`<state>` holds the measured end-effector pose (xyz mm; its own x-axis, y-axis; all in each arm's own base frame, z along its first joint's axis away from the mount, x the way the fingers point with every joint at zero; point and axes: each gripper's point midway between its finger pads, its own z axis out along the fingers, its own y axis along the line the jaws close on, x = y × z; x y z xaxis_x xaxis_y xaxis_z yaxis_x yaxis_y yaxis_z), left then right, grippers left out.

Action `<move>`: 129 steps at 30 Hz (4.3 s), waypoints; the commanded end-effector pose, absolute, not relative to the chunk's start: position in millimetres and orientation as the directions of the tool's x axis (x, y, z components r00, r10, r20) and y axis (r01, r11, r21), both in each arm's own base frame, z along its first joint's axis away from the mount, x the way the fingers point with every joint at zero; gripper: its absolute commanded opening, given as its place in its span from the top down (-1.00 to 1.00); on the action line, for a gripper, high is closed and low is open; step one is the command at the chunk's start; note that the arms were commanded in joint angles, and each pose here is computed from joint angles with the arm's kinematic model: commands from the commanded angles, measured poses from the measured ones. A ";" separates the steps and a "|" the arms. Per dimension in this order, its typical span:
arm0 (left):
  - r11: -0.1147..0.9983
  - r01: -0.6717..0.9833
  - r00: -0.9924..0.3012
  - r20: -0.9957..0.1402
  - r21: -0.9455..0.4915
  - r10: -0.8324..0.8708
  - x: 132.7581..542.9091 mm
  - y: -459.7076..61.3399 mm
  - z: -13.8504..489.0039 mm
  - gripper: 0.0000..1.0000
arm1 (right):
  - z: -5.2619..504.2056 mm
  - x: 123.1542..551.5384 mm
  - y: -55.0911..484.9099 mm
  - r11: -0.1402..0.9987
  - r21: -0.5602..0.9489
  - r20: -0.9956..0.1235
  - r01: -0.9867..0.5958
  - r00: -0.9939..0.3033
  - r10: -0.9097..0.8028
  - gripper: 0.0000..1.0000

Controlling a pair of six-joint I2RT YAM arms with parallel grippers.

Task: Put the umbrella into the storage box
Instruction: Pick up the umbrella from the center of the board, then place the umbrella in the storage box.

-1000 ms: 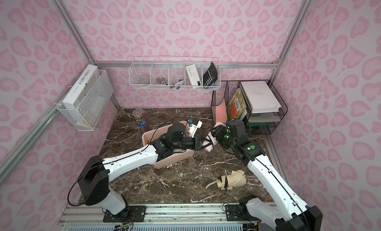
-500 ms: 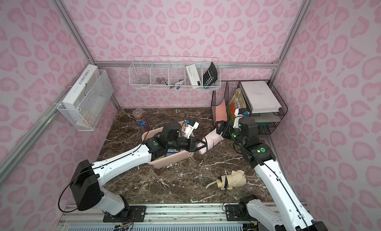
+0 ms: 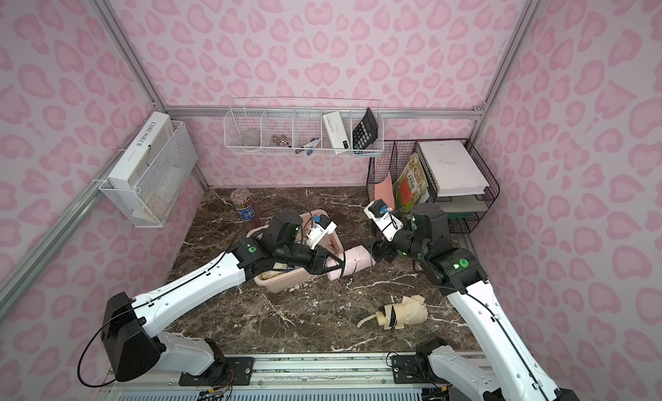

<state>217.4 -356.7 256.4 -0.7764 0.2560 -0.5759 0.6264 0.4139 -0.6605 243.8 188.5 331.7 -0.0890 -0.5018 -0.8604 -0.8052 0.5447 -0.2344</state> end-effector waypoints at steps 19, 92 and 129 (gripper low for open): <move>0.329 0.637 -0.770 -0.558 -0.697 0.309 198.4 -353.4 264.7 1.00 | 242.9 200.9 222.7 0.022 -0.637 -0.468 -0.771 0.364 -0.805 -0.80; 0.952 -0.155 -0.484 -0.819 -0.265 -0.307 264.8 -92.3 261.3 -0.74 | 266.8 274.0 362.7 0.642 -0.105 -0.885 -0.759 -0.223 -0.409 0.45; 0.916 -0.295 -0.509 -0.766 -0.272 -0.392 244.8 -67.8 242.5 -0.74 | 150.7 354.3 345.1 0.888 -0.124 -0.548 -0.443 -0.716 -0.433 -0.05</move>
<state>247.6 -73.2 245.6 -0.5079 -0.3904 -0.7679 -0.2723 0.9185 -0.2868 352.4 348.8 149.5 -0.7091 -0.4457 -0.5464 -0.4659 0.8778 -0.1113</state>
